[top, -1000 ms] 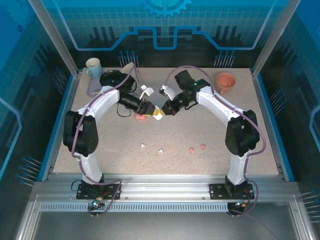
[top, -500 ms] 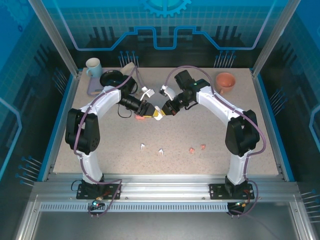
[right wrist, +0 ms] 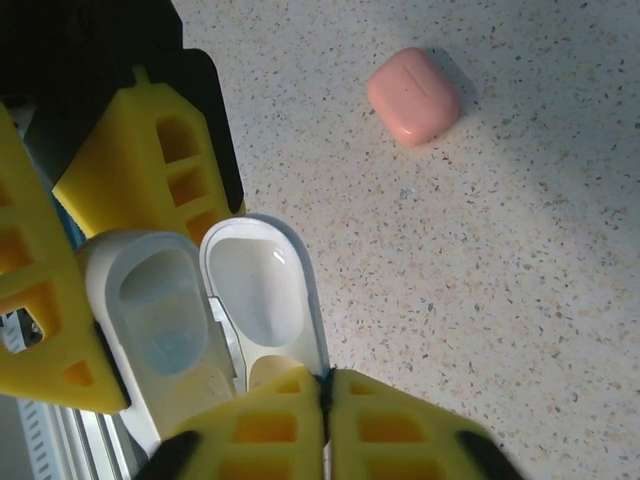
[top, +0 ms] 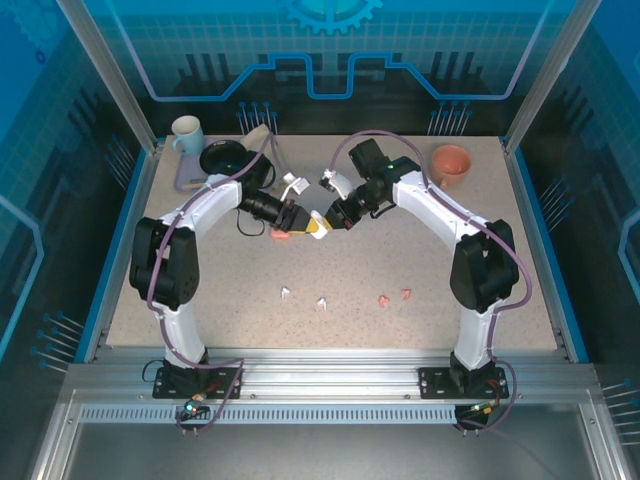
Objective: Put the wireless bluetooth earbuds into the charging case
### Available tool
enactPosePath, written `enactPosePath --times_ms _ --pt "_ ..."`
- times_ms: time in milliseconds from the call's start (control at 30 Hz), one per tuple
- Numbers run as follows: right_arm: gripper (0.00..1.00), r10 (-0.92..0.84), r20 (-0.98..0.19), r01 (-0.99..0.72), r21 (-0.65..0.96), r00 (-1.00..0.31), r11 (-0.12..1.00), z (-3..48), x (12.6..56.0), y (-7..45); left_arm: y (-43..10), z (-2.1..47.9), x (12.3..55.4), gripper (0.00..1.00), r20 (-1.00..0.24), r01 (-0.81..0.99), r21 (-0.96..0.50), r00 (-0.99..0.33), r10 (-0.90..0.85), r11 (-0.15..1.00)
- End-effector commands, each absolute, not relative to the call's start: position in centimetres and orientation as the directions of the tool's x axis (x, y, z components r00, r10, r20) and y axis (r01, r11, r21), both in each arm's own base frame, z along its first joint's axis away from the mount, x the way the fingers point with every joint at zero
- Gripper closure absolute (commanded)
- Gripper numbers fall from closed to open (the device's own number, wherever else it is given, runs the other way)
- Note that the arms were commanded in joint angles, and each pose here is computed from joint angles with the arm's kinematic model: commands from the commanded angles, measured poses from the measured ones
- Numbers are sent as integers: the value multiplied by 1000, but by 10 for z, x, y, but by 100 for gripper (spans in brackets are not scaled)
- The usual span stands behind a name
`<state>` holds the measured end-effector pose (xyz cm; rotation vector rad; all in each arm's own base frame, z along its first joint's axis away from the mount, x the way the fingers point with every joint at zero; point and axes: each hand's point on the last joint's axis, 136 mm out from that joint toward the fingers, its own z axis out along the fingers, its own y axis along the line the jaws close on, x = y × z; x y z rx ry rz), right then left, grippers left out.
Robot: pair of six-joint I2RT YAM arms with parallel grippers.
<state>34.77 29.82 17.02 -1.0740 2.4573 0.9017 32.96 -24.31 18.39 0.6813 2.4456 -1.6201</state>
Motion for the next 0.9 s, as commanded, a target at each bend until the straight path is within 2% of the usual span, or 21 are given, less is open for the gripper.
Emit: enactPosePath --times_ms 0,67,133,267,367,500,567,667,867 --pt "70 -477 -567 -732 407 -672 547 211 356 291 -243 199 325 100 -413 485 -816 -870 269 315" --pt "48 -408 -594 -698 415 -694 583 230 363 277 -239 202 323 100 -457 518 -781 -854 247 349" --pt "40 -339 -615 -664 432 -712 610 247 367 264 -234 205 323 100 -497 543 -743 -839 220 392" --pt "30 -172 -609 -536 487 -775 689 269 371 239 -221 215 331 100 -635 595 -631 -765 109 498" --pt "28 -60 -548 -405 536 -835 741 262 365 230 -204 224 338 100 -791 628 -488 -611 -4 606" --pt "27 37 -443 -231 537 -896 811 227 344 231 -169 239 334 100 -960 576 -246 -255 -114 780" --pt "27 50 -396 -180 522 -917 834 208 330 241 -149 243 330 100 -976 501 -212 -156 -153 839" --pt "27 36 -349 -141 466 -936 873 180 310 262 -126 244 324 100 -980 405 -201 -85 -182 892" --pt "27 44 -264 -56 360 -963 931 136 280 300 -94 265 308 100 -974 293 -189 64 -217 937"
